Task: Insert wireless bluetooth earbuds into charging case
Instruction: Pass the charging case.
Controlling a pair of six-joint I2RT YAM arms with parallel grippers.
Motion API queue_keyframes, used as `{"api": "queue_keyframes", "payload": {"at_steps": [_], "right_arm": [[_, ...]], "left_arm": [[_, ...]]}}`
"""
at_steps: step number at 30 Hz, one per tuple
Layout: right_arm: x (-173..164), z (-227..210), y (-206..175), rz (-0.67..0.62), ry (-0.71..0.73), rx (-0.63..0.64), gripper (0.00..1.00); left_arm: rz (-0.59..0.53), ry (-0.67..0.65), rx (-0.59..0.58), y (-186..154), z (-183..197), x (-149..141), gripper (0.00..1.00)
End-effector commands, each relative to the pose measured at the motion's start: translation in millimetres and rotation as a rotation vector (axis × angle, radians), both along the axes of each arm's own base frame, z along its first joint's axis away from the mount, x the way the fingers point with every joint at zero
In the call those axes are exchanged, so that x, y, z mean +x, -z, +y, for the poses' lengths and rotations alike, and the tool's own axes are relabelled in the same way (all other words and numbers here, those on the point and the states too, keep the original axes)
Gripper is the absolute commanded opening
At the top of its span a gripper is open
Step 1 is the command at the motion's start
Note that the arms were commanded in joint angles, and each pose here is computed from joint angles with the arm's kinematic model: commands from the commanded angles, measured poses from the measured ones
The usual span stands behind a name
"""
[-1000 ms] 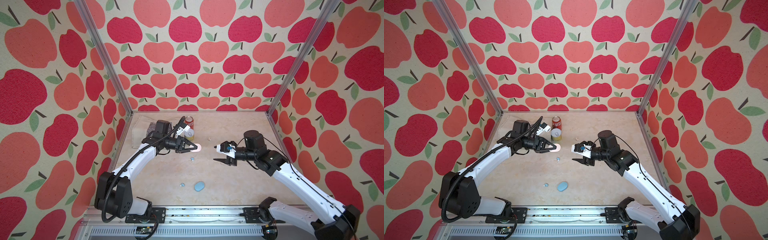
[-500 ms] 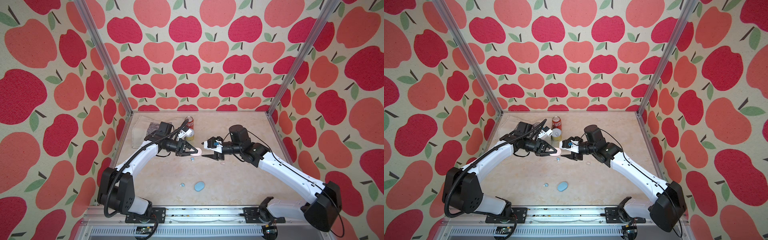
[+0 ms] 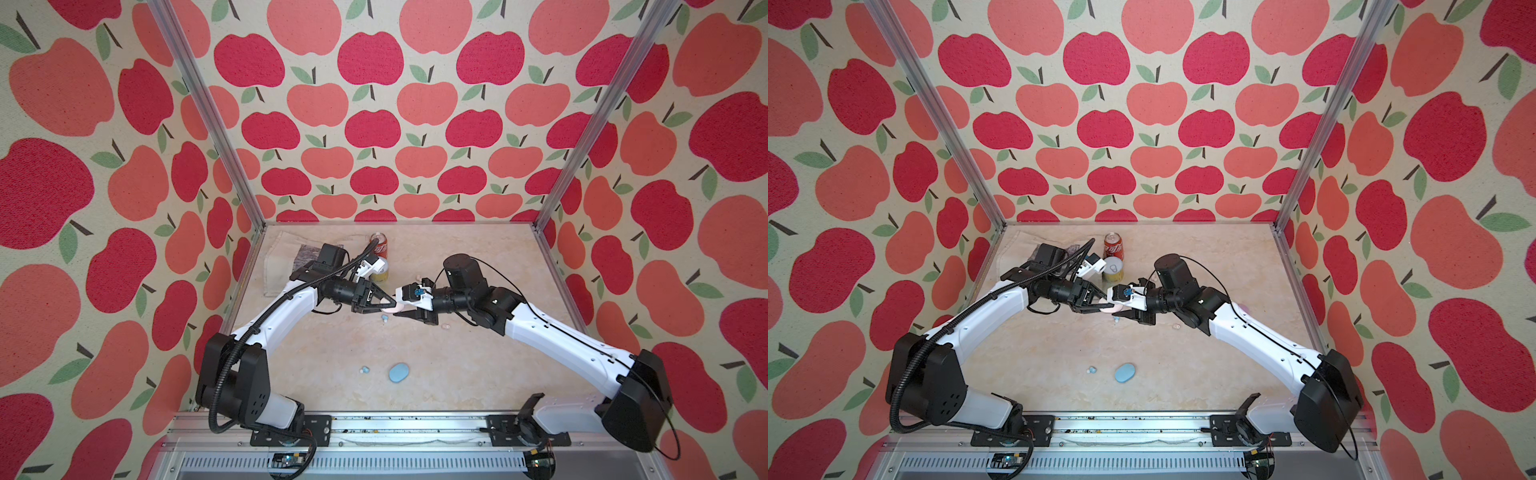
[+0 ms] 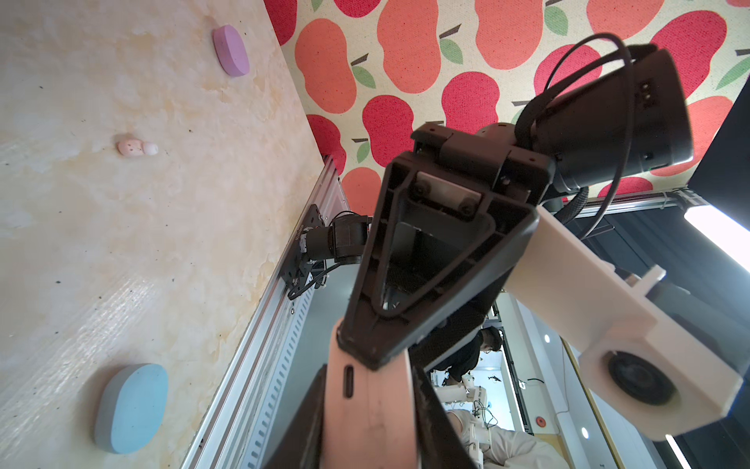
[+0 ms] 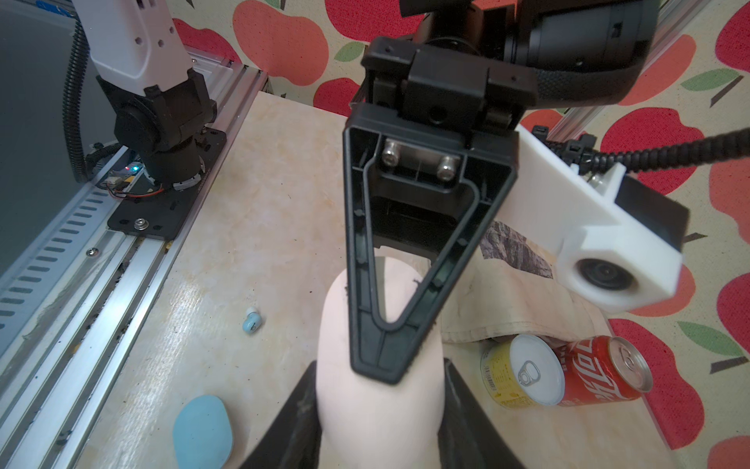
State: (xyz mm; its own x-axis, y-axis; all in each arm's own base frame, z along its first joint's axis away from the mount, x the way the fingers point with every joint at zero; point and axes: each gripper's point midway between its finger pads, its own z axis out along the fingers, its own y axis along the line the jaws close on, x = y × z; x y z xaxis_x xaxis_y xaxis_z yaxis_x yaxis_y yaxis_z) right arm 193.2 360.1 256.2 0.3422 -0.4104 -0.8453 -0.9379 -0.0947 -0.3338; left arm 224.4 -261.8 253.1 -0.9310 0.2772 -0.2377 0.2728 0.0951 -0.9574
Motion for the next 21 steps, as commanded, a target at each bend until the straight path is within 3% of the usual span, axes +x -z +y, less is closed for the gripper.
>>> {"api": "queue_keyframes", "payload": {"at_steps": [1,5,10,12,14,17,21], "right_arm": [[0.4,7.5,-13.0,-0.017,-0.004,0.028,0.34],[-1.0,7.9,-15.4,-0.017,-0.009,0.033,0.25],[-3.2,3.7,-19.2,0.027,0.002,0.037,0.21],[-5.6,-1.4,-21.5,0.085,-0.001,0.034,0.2],[-8.7,-7.2,-24.9,0.14,-0.005,0.034,0.19],[-12.6,-15.8,-31.9,0.193,-0.003,0.047,0.19],[-16.6,-25.1,-44.8,0.274,-0.004,0.081,0.2]], "left_arm": [[-0.023,0.016,-0.007,-5.8,-2.3,-0.4,0.02],[-0.027,0.007,0.015,-1.4,-1.7,1.1,0.08],[-0.129,-0.047,0.076,1.9,1.7,8.2,0.44],[-0.217,-0.076,0.08,-2.1,4.1,9.8,0.49],[-0.331,-0.122,0.077,-6.2,7.9,11.3,0.51],[-0.597,-0.247,0.04,-20.4,18.5,17.9,0.52],[-1.071,-0.432,-0.032,-44.5,39.4,5.8,0.63]]}}
